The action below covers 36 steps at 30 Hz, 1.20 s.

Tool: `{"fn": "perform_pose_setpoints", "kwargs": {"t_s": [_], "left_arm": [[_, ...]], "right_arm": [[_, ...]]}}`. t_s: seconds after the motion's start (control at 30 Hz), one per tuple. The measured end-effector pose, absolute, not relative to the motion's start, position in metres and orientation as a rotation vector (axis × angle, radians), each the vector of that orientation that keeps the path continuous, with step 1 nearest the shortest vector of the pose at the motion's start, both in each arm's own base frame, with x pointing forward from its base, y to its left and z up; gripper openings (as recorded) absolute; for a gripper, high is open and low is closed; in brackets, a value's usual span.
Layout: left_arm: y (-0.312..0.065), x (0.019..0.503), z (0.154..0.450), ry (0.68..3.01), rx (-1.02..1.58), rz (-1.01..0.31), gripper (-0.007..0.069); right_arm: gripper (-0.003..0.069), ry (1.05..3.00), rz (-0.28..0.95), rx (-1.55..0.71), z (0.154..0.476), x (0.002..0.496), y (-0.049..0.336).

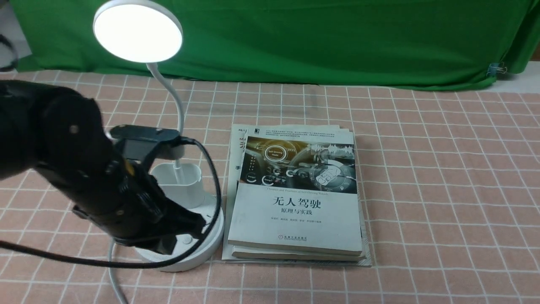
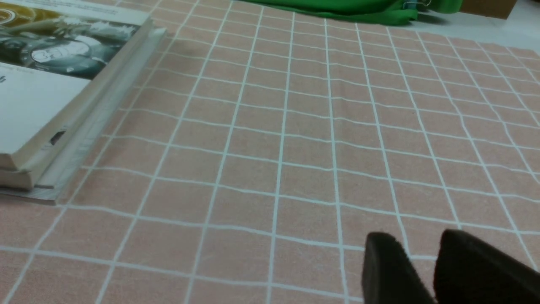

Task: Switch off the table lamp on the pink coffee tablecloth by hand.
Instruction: 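Press the power button on the round power strip under the lamp with the left gripper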

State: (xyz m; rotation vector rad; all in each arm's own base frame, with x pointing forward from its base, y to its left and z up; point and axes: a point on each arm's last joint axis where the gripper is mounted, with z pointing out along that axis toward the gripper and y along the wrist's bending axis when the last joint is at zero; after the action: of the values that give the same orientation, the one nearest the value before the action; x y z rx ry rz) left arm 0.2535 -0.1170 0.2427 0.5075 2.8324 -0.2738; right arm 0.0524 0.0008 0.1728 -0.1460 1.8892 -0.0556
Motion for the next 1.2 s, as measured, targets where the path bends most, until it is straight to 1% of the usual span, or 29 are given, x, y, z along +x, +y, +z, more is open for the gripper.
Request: {"fn": "perform_pose_setpoints", "kwargs": {"t_s": [0.1, 0.17, 0.27, 0.43, 0.53, 0.63, 0.8, 1.1, 1.2], "left_arm": [[-0.122, 0.264, 0.233, 2.86, 0.522, -0.254, -0.0008], [-0.124, 0.274, 0.223, 2.881, 0.546, -0.205, -0.0008], [-0.126, 0.284, 0.219, 2.882, 0.559, -0.18, -0.0008], [-0.131, 0.296, 0.224, 2.85, 0.585, -0.181, -0.0006], [-0.132, 0.299, 0.223, 2.884, 0.611, -0.175, -0.0006], [-0.133, 0.3, 0.22, 2.938, 0.649, -0.178, -0.0005], [-0.137, 0.304, 0.216, 2.95, 0.659, -0.208, -0.0003], [-0.139, 0.309, 0.21, 2.949, 0.66, -0.201, -0.0003], [-0.14, 0.311, 0.202, 2.967, 0.661, -0.196, -0.0003]], "right_arm": [[0.0242, 1.889, -0.056, -0.146, 0.173, 0.052, 0.001], [0.0242, 1.889, -0.056, -0.146, 0.173, 0.052, 0.001], [0.0242, 1.889, -0.056, -0.146, 0.173, 0.052, 0.001], [0.0242, 1.889, -0.056, -0.146, 0.173, 0.052, 0.001], [0.0242, 1.889, -0.056, -0.146, 0.173, 0.052, 0.001], [0.0242, 1.889, -0.056, -0.146, 0.173, 0.052, 0.001], [0.0242, 1.889, -0.056, -0.146, 0.173, 0.052, 0.001], [0.0242, 1.889, -0.056, -0.146, 0.173, 0.052, 0.001], [0.0242, 1.889, -0.056, -0.146, 0.173, 0.052, 0.001]]}}
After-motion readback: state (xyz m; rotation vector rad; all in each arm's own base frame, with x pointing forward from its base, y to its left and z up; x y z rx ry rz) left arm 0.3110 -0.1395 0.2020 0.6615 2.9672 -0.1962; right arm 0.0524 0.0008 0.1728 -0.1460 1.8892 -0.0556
